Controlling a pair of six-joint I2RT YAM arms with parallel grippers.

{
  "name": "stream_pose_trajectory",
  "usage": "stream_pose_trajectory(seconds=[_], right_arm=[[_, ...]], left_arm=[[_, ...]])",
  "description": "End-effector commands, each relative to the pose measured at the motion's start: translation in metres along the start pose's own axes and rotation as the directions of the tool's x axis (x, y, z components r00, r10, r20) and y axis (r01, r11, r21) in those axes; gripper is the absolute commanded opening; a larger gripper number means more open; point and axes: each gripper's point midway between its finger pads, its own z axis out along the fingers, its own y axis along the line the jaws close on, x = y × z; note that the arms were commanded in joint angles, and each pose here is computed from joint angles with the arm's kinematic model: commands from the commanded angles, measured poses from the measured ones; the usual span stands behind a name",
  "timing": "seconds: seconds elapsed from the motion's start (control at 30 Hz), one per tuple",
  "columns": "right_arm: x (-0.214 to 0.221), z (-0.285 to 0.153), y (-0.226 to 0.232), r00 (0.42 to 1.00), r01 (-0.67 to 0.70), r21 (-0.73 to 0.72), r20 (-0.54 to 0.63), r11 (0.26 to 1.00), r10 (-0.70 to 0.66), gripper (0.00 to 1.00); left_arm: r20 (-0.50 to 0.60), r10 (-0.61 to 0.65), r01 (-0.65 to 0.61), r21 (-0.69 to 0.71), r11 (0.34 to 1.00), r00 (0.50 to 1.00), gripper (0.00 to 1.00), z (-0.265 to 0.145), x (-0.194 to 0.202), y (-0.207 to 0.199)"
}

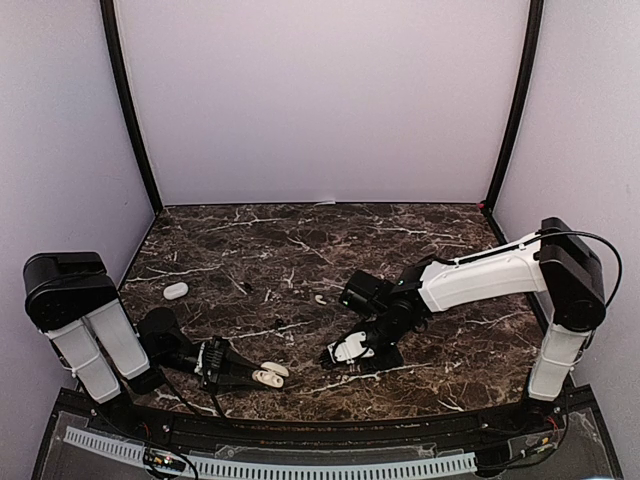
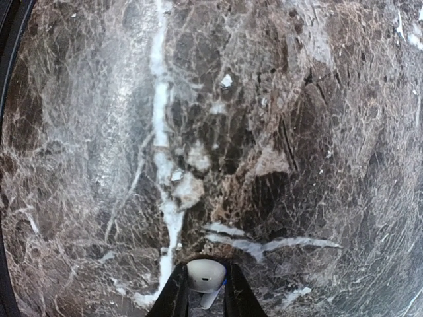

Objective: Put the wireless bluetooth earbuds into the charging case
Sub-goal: Pick up the right earbud from the center of the board.

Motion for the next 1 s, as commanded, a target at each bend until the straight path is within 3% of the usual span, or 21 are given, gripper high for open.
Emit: stream_pose_trajectory(seconds=[0.0, 0.3, 0.5, 0.7, 0.9, 0.97], right_arm=[[-0.015, -0.007, -0.003, 0.999, -0.007, 0.016, 0.054, 1.0, 0.006, 0.15], [-0.034, -0.028, -0.007, 0.982, -0.035, 0.075, 0.19, 0.997, 0.02, 0.13], [-0.058, -0.066, -0.018, 0.922, -0.094, 0.212, 0.387, 0.973, 0.004, 0.13], [-0.088, -0.113, -0.034, 0.772, -0.237, 0.309, 0.636, 0.921, -0.015, 0.11], [-0.115, -0.172, -0.038, 0.502, -0.383, 0.336, 0.858, 0.861, -0.111, 0.08], [-0.12, -0.178, -0.034, 0.455, -0.397, 0.341, 0.88, 0.852, -0.141, 0.08]], left_arm=[[0.112, 0.169, -0.164, -0.053, 0.985, 0.979, 0.0, -0.003, -0.036, 0.009], [0.112, 0.169, -0.164, -0.053, 0.985, 0.979, 0.0, -0.002, -0.036, 0.01], [0.102, 0.144, -0.135, -0.085, 0.987, 0.984, 0.0, -0.002, -0.035, 0.017], [0.09, 0.083, -0.063, -0.204, 0.977, 0.992, 0.0, -0.002, -0.037, 0.044], [0.125, 0.049, -0.006, -0.326, 0.946, 0.991, 0.0, -0.002, -0.051, 0.076], [0.145, 0.039, 0.015, -0.353, 0.936, 0.989, 0.0, 0.0, -0.056, 0.087]])
